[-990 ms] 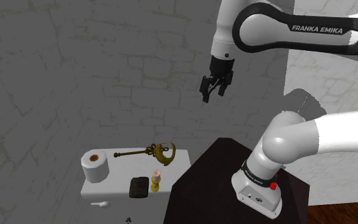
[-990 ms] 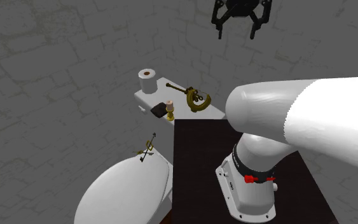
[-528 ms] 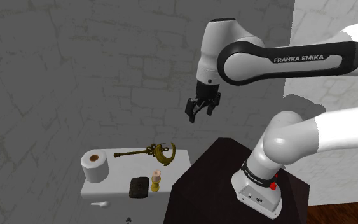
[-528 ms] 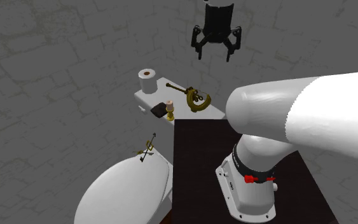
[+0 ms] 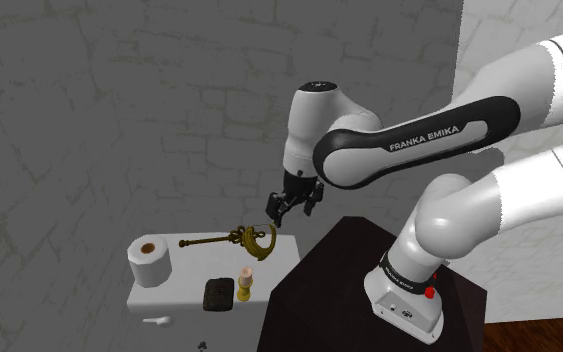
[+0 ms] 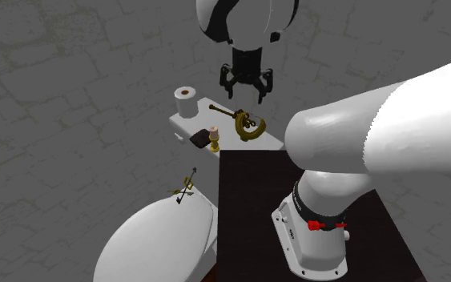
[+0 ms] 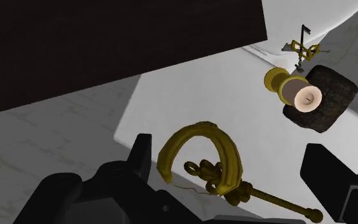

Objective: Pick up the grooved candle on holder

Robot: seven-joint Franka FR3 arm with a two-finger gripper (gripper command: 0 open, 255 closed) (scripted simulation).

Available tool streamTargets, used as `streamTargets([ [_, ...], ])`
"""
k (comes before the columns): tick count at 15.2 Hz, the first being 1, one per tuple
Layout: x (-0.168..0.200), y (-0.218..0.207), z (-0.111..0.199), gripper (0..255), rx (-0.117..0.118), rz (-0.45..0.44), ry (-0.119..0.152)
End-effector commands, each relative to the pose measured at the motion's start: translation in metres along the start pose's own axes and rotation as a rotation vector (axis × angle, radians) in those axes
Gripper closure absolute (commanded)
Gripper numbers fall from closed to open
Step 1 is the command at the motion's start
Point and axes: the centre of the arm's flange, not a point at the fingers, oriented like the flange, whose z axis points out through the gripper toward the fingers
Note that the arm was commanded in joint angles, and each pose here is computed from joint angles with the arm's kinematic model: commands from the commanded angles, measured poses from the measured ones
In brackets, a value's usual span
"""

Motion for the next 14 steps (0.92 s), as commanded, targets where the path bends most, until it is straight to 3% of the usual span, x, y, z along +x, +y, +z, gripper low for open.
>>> streamTargets([
  [1,-0.006,-0.015,0.021,0,0.006,0.020,0.004],
  [14,-0.014,-0.119,0.154,0,0.029,0.138,0.015],
])
